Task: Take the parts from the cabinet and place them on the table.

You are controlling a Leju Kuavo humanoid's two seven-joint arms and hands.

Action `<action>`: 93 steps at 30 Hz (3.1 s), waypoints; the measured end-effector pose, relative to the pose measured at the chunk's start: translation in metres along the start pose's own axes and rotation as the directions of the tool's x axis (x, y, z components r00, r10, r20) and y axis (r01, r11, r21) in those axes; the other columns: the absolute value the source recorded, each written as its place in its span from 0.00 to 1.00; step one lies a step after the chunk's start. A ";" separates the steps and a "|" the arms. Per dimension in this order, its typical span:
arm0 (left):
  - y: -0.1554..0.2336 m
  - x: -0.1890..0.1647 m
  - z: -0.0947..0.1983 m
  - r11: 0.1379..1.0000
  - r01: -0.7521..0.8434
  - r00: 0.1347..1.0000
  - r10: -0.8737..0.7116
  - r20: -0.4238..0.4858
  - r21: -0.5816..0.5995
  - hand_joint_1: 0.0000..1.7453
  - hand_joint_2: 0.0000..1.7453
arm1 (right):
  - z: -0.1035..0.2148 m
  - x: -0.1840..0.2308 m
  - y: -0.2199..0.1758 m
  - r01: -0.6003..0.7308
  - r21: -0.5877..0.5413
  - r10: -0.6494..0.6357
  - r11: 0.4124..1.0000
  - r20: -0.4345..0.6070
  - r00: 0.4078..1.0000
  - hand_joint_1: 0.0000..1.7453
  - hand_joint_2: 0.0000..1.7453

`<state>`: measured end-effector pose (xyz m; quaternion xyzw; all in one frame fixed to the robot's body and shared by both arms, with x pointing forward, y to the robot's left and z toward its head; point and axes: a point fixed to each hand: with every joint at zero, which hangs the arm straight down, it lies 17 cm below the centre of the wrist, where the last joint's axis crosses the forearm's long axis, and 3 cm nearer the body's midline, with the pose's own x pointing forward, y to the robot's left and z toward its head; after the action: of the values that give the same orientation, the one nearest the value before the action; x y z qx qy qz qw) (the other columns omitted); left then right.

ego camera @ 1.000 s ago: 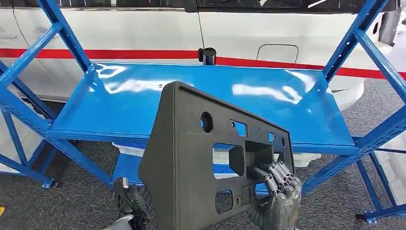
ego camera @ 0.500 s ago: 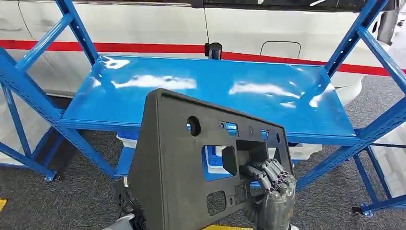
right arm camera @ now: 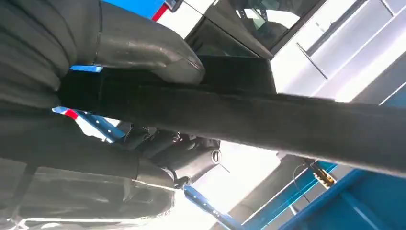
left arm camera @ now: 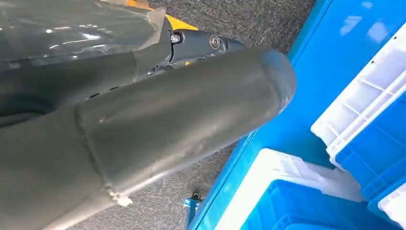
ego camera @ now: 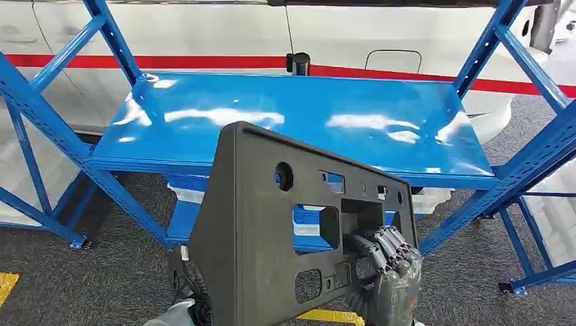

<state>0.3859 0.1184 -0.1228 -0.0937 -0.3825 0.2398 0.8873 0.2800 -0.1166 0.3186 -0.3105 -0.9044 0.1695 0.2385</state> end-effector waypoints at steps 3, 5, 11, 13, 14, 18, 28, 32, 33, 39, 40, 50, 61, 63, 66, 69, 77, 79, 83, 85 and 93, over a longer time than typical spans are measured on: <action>-0.001 0.001 0.000 1.000 -0.008 1.000 0.008 0.000 0.000 0.00 0.00 | -0.001 -0.001 0.000 0.003 -0.003 -0.003 1.000 -0.005 1.000 1.00 1.00; -0.001 0.002 -0.001 1.000 -0.008 1.000 0.008 0.000 0.000 0.00 0.00 | -0.002 -0.002 -0.001 0.003 -0.005 -0.003 1.000 -0.006 1.000 1.00 1.00; -0.002 0.005 -0.001 1.000 -0.020 1.000 0.020 0.002 -0.003 0.00 0.00 | -0.005 -0.003 -0.001 0.010 -0.013 -0.010 1.000 -0.006 1.000 1.00 1.00; -0.004 0.007 -0.001 1.000 -0.023 1.000 0.023 0.004 -0.006 0.00 0.00 | -0.006 -0.002 -0.001 0.012 -0.017 -0.012 1.000 -0.004 1.000 1.00 1.00; -0.005 0.007 -0.001 1.000 -0.026 1.000 0.026 0.004 -0.008 0.00 0.00 | -0.006 -0.003 -0.001 0.013 -0.016 -0.013 1.000 -0.005 1.000 1.00 1.00; -0.007 0.007 -0.001 0.999 -0.040 0.999 0.040 0.000 -0.014 0.00 0.00 | -0.007 -0.005 0.000 0.012 -0.015 -0.013 1.000 -0.004 1.000 1.00 1.00; -0.001 0.007 -0.002 0.999 -0.047 0.999 0.047 -0.001 -0.006 0.00 0.00 | -0.007 -0.007 0.003 0.021 -0.007 -0.021 1.000 -0.002 1.000 1.00 1.00; 0.000 0.007 -0.002 0.999 -0.053 0.999 0.053 -0.002 -0.007 0.00 0.00 | -0.008 -0.005 0.005 0.027 -0.006 -0.027 1.000 0.001 1.000 1.00 1.00; 0.001 0.006 -0.002 0.999 -0.052 0.999 0.052 -0.003 -0.005 0.00 0.00 | -0.007 -0.005 0.006 0.027 -0.004 -0.027 1.000 0.000 1.000 1.00 1.00; 0.003 0.010 -0.003 0.999 -0.052 0.999 0.053 0.003 -0.003 0.00 0.00 | -0.007 -0.005 0.007 0.028 -0.002 -0.028 1.000 0.001 1.000 1.00 1.00; 0.002 0.010 -0.003 0.999 -0.053 0.999 0.053 0.003 -0.005 0.00 0.00 | -0.008 -0.005 0.006 0.027 -0.003 -0.027 1.000 0.003 1.000 1.00 1.00; 0.004 0.007 -0.003 0.999 -0.054 0.998 0.054 -0.007 -0.005 0.00 0.00 | -0.009 -0.004 0.008 0.034 -0.001 -0.034 0.999 0.010 0.999 1.00 1.00; 0.003 0.007 -0.003 0.999 -0.051 0.999 0.051 -0.010 -0.008 0.00 0.00 | -0.011 -0.003 0.008 0.035 -0.005 -0.035 0.999 0.017 0.999 1.00 1.00; 0.004 0.007 -0.004 0.999 -0.049 0.999 0.048 -0.014 -0.009 0.00 0.00 | -0.011 -0.002 0.008 0.030 -0.003 -0.030 1.000 0.027 0.999 1.00 1.00; 0.007 0.005 -0.004 0.999 -0.049 0.999 0.049 -0.018 -0.009 0.00 0.00 | -0.008 -0.001 0.009 0.022 0.002 -0.022 1.000 0.030 0.999 1.00 1.00; 0.007 0.008 -0.005 0.999 -0.050 0.999 0.049 -0.016 -0.012 0.00 0.00 | -0.007 0.000 0.007 0.014 -0.003 -0.014 1.000 0.035 0.999 1.00 1.00; 0.013 0.009 -0.006 0.999 -0.031 0.999 0.030 -0.013 -0.029 0.00 0.00 | -0.002 -0.009 -0.001 -0.040 -0.009 0.040 0.999 0.022 0.999 1.00 1.00; 0.022 0.003 -0.005 0.999 -0.021 1.000 0.021 -0.020 -0.028 0.00 0.00 | 0.002 -0.015 -0.001 -0.060 0.003 0.060 0.998 0.000 0.998 1.00 1.00; 0.034 -0.002 -0.005 1.000 -0.013 1.000 0.012 -0.027 -0.018 0.00 0.00 | 0.004 -0.022 -0.003 -0.079 0.009 0.079 0.997 -0.019 0.997 1.00 1.00; 0.035 0.000 -0.006 1.000 -0.001 1.000 0.001 -0.022 -0.024 0.00 0.00 | 0.005 -0.024 -0.003 -0.091 0.013 0.091 0.996 -0.022 0.996 1.00 1.00; 0.057 -0.001 -0.007 0.996 0.076 0.997 -0.078 -0.023 -0.046 0.00 0.00 | 0.012 -0.032 -0.012 -0.130 0.016 0.131 0.991 -0.049 0.990 1.00 1.00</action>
<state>0.3701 0.1678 -0.1478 -0.1017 -0.3802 0.1956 0.8982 0.2899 -0.1482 0.3043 -0.3716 -0.8748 0.1828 0.2513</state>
